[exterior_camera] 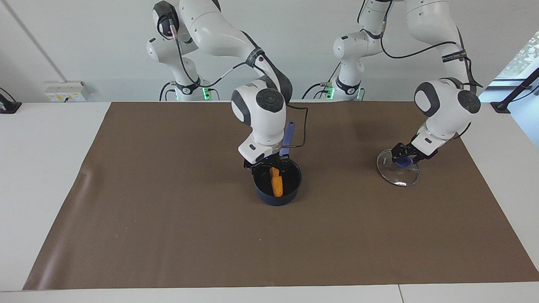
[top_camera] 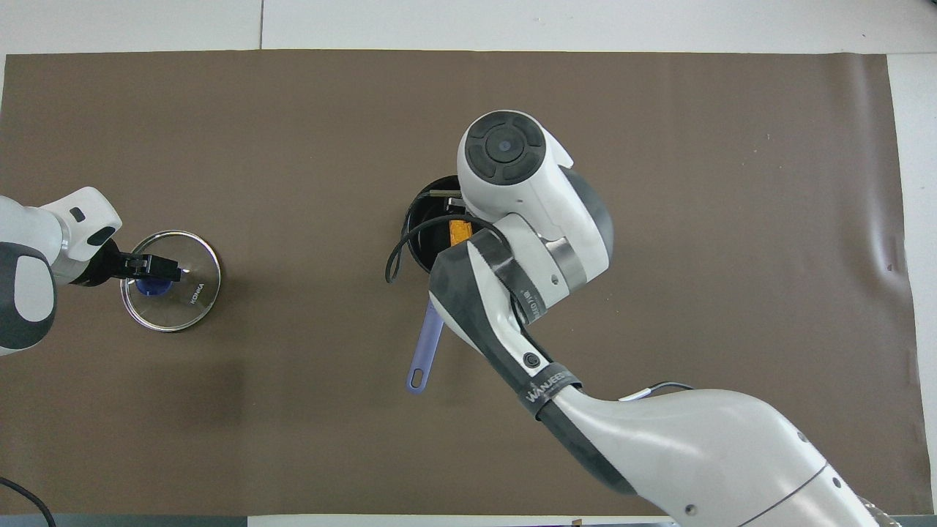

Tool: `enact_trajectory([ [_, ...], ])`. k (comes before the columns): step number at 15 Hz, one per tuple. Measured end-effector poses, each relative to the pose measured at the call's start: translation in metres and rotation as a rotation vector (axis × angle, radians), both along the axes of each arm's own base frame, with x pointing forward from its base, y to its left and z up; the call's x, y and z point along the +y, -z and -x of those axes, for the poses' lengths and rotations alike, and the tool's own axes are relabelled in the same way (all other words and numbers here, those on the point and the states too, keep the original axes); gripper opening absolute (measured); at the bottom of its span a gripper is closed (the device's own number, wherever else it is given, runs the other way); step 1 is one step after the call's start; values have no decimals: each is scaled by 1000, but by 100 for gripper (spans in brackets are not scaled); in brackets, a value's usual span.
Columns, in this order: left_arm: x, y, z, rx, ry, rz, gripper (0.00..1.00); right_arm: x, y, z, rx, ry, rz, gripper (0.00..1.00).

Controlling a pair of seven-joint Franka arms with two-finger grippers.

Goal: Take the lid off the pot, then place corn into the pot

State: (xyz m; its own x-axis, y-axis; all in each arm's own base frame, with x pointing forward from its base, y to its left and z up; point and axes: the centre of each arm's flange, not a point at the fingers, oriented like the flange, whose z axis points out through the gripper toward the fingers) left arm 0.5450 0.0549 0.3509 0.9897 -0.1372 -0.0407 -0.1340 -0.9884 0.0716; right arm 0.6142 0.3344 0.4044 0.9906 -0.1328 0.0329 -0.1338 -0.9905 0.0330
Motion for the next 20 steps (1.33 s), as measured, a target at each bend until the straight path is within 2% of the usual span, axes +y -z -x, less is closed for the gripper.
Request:
enact_trajectory([
  [3,-3,-27,-11,-5,14,3,100,-88,-59,-12,52,7,15,100],
  [6,-21,-79,-30,-11,55,7,100,-177,-115,-3,115,-13,18,100],
  [8,-48,-111,-40,-21,63,7,100,-229,-145,7,137,-21,9,100],
  [11,-114,-139,-44,-27,-3,5,100,-277,-171,24,124,-16,-6,100],
  [15,-212,-159,-33,-22,-44,3,100,-339,-194,63,115,-18,-24,100],
  [16,-217,-159,-32,-21,-43,3,100,-353,-195,69,115,-19,-22,100],
  [19,-208,-162,-33,-17,-57,1,100,-392,-225,87,61,8,-14,100],
  [20,-205,-163,-34,-14,-62,-1,100,-397,-227,91,58,15,-16,100],
])
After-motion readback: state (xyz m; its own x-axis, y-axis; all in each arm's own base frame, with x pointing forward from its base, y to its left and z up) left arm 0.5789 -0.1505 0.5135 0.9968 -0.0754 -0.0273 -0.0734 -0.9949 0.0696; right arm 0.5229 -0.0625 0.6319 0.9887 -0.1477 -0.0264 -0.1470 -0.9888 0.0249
